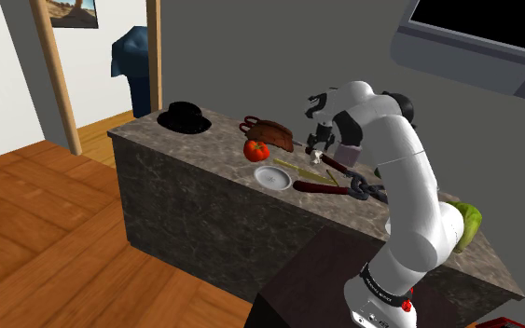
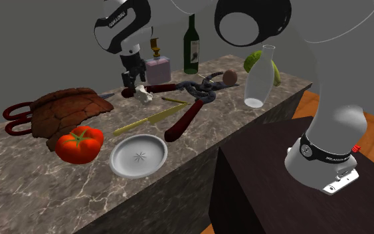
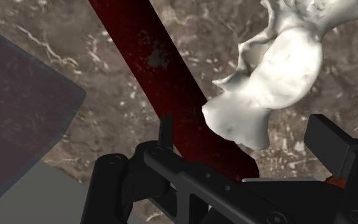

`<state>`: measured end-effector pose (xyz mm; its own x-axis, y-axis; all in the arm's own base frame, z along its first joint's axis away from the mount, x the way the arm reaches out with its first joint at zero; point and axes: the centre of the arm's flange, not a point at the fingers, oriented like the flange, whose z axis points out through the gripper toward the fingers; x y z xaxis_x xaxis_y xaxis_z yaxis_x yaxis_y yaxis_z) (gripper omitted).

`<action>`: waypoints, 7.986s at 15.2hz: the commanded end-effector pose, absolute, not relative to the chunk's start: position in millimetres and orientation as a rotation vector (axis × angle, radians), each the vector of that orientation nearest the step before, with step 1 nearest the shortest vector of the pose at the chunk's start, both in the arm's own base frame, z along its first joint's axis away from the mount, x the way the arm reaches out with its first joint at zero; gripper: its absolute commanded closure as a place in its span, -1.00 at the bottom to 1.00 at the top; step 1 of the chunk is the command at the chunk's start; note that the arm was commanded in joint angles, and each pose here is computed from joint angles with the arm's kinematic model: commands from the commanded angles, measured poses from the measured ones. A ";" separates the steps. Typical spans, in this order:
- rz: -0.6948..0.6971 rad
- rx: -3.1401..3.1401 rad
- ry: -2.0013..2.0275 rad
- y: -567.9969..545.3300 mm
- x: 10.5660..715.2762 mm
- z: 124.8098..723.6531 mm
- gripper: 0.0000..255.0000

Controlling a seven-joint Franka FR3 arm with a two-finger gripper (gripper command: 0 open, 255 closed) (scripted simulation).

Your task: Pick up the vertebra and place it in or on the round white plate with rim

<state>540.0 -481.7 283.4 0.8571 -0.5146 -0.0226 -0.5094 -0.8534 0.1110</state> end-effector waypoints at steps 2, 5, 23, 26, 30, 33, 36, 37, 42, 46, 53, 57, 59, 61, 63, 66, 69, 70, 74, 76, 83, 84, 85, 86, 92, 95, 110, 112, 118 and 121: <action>-0.078 2.927 -0.814 -482.1 539.6 270.1 -1.00; -0.078 2.927 -0.814 -482.1 539.7 270.1 -1.00; -0.078 2.927 -0.814 -482.1 539.7 291.2 1.00; -0.078 2.927 -0.814 -482.1 539.7 307.0 1.00; -0.078 2.927 -0.814 -482.1 539.7 328.2 1.00; -0.078 2.927 -0.814 -482.1 539.7 344.0 1.00; -0.078 2.927 -0.814 -482.1 539.7 359.9 1.00; -0.078 2.927 -0.814 -482.1 539.6 360.0 1.00; -0.078 2.927 -0.814 -416.5 545.8 364.4 1.00; -0.078 2.927 -0.814 -364.1 550.8 367.9 1.00; -0.078 2.927 -0.814 -272.3 559.4 374.0 1.00; -0.078 2.927 -0.814 -219.8 564.4 377.5 1.00; -0.078 2.927 -0.814 -193.6 566.9 379.3 1.00; -0.078 2.927 -0.814 -165.7 569.5 381.1 1.00; -0.078 2.928 -0.812 -179.6 567.0 379.1 -1.00; 0.015 2.927 -1.065 -200.2 520.8 364.6 -1.00; 0.067 2.916 -1.201 -207.9 495.6 349.6 -1.00; 0.067 2.916 -1.201 -207.9 495.9 344.4 -1.00; 0.067 2.916 -1.201 -208.0 496.8 323.3 -1.00; 0.067 2.916 -1.201 -208.1 497.2 314.9 -1.00; 0.067 2.916 -1.201 -208.0 497.2 315.0 -1.00; 0.067 2.916 -1.201 -208.0 497.2 315.0 1.00; 0.067 2.916 -1.201 -208.0 497.2 315.0 1.00; 0.067 2.916 -1.201 -208.0 497.2 315.0 1.00; 0.067 2.916 -1.202 -208.8 497.0 315.2 1.00; 0.067 2.916 -1.201 -208.1 497.2 325.5 1.00; 0.508 2.280 -2.242 -120.2 474.8 266.8 -1.00; 0.508 2.280 -2.242 -121.7 477.8 256.8 -1.00; 0.508 2.280 -2.242 -123.0 480.2 248.9 -1.00; 0.508 2.280 -2.242 -122.9 480.2 249.0 -1.00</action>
<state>480.2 -122.9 249.0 -0.0061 -0.9881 0.1538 -0.9579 -0.0384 -0.2847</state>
